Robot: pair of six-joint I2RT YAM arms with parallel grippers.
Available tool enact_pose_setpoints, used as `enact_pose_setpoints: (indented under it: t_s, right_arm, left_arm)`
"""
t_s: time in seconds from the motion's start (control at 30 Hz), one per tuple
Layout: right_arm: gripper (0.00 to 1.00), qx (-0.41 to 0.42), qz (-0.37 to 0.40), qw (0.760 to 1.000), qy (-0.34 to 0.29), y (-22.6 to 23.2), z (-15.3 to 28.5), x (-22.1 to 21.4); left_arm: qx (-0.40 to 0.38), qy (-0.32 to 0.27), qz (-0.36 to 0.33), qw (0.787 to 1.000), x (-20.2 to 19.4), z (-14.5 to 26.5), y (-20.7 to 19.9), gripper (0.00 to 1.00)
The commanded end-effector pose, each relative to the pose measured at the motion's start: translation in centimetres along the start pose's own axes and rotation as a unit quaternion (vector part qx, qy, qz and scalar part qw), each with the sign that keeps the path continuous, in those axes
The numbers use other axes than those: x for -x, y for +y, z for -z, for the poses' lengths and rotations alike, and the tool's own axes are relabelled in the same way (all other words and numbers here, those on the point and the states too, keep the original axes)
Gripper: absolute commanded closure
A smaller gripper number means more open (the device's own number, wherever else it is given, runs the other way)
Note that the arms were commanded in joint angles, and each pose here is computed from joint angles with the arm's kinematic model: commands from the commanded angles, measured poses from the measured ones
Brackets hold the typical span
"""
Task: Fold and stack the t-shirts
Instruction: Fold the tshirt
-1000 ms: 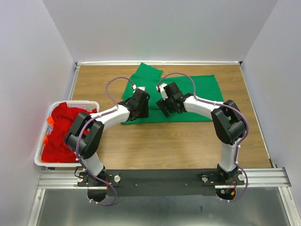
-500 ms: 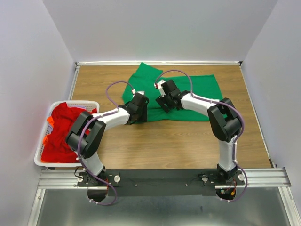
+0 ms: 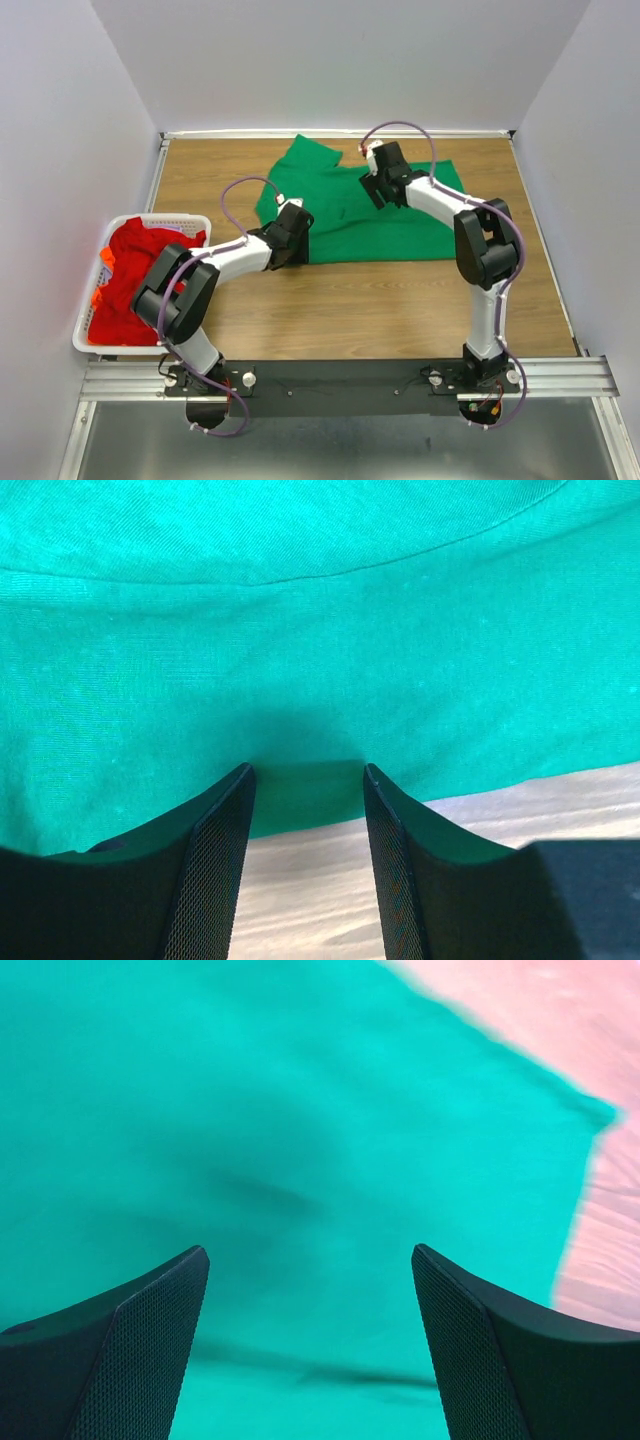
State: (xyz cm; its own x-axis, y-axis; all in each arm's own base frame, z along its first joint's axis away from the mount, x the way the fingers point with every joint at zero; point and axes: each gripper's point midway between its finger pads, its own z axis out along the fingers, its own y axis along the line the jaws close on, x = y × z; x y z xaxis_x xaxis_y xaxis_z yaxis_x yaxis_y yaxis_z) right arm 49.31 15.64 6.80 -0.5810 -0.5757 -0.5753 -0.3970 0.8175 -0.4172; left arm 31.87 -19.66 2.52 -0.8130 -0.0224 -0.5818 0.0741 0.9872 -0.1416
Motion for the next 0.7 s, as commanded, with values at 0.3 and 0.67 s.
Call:
enact_pose_setpoints:
  t_s: [0.3, 0.67]
  right_arm:
    - [0.13, -0.063, -0.230, 0.971, -0.008, -7.5, 2.8, -1.8]
    - [0.33, 0.042, -0.501, 0.864, 0.007, -8.5, 8.6, -9.9]
  left_arm:
    - [0.046, 0.006, 0.006, 0.999, -1.0, 3.5, 2.7, 0.37]
    - [0.029, -0.058, 0.114, 0.991, 3.7, 4.6, 5.8, 0.40]
